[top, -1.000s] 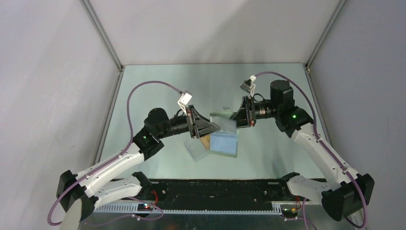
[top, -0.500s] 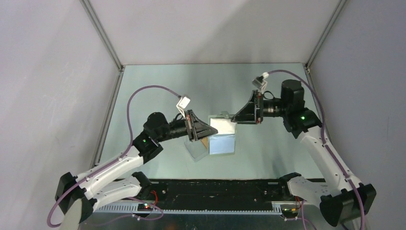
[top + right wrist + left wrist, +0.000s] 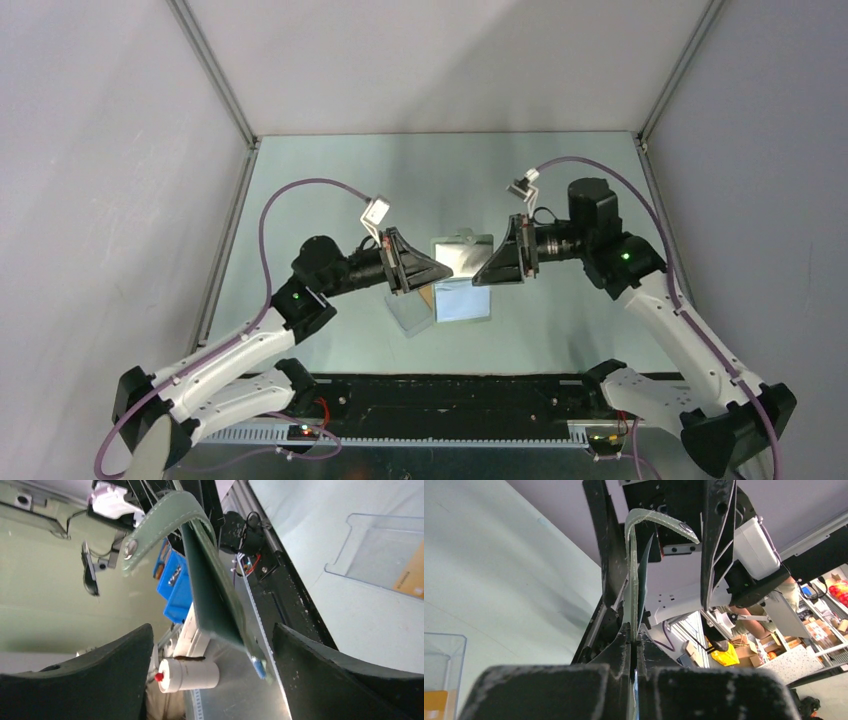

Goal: Put the credit cards into the card holder
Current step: Open the card holder at the center of the board.

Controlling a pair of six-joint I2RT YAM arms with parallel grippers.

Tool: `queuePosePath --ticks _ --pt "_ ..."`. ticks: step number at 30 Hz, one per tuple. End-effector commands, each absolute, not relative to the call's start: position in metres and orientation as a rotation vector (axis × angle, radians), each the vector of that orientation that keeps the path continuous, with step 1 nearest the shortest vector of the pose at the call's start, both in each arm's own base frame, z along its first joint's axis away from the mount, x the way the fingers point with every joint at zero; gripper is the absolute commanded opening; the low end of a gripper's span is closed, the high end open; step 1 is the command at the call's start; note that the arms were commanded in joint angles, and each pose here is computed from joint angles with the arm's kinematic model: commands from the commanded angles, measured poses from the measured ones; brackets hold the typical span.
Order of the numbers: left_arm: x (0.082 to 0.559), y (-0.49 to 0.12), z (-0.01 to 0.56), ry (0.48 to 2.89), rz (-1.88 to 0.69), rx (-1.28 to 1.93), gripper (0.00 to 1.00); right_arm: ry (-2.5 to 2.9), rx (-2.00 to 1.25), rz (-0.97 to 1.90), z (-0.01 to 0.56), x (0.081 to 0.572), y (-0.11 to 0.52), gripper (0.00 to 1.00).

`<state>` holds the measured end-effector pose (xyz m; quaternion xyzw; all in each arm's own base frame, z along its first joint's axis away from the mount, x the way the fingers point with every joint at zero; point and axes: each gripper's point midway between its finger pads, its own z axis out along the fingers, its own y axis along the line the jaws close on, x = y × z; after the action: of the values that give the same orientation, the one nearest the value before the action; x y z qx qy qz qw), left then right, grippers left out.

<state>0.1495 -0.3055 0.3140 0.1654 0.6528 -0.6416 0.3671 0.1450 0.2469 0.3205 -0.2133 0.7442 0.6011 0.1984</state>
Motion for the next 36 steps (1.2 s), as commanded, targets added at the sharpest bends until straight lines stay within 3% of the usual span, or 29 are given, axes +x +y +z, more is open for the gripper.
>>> queuePosePath --ticks 1,3,4,5,6,7,8,9,10,13,19,24,28,30,33,35,36 --pt "0.139 -0.305 0.354 1.562 -1.713 0.479 0.00 2.015 -0.702 1.709 0.328 0.139 0.268 0.87" --pt "0.139 -0.305 0.356 1.557 -1.714 0.478 0.00 2.012 -0.724 1.734 0.328 0.139 0.275 0.73" --pt "0.139 -0.304 0.357 1.553 -1.713 0.477 0.00 2.020 -0.726 1.747 0.326 0.140 0.278 0.56" --pt "0.138 -0.304 0.358 1.549 -1.712 0.477 0.02 2.022 -0.731 1.756 0.326 0.139 0.279 0.45" --pt "0.138 -0.303 0.358 1.546 -1.709 0.472 0.09 2.023 -0.734 1.770 0.326 0.139 0.280 0.23" --pt "0.139 -0.302 0.357 1.544 -1.704 0.468 0.18 2.020 -0.730 1.771 0.327 0.140 0.280 0.13" --pt "0.139 -0.301 0.357 1.544 -1.701 0.464 0.36 2.018 -0.714 1.764 0.328 0.141 0.280 0.02" --pt "0.140 -0.301 0.352 1.554 -1.694 0.453 0.46 2.009 -0.700 1.754 0.331 0.143 0.277 0.00" --pt "0.140 -0.300 0.350 1.556 -1.690 0.447 0.63 2.010 -0.660 1.737 0.333 0.148 0.274 0.00" --pt "0.144 -0.298 0.336 1.587 -1.672 0.401 0.87 1.988 -0.553 1.684 0.344 0.157 0.263 0.00" --pt "0.143 -0.304 0.335 1.579 -1.703 0.390 0.95 1.911 -0.306 1.652 0.358 0.174 0.246 0.00" --pt "0.143 -0.319 0.334 1.584 -1.752 0.401 0.93 1.869 -0.237 1.688 0.362 0.175 0.245 0.00" --pt "0.140 -0.329 0.337 1.564 -1.796 0.414 0.82 1.857 -0.218 1.715 0.365 0.173 0.245 0.00" --pt "0.139 -0.332 0.338 1.553 -1.815 0.427 0.70 1.836 -0.209 1.729 0.369 0.172 0.244 0.00" --pt "0.137 -0.336 0.338 1.549 -1.832 0.449 0.26 1.805 -0.211 1.763 0.375 0.170 0.243 0.00" --pt "0.133 -0.336 0.335 1.546 -1.833 0.485 0.05 1.804 -0.211 1.806 0.376 0.168 0.243 0.00" --pt "0.133 -0.336 0.334 1.543 -1.830 0.492 0.01 1.789 -0.210 1.833 0.380 0.166 0.243 0.00"
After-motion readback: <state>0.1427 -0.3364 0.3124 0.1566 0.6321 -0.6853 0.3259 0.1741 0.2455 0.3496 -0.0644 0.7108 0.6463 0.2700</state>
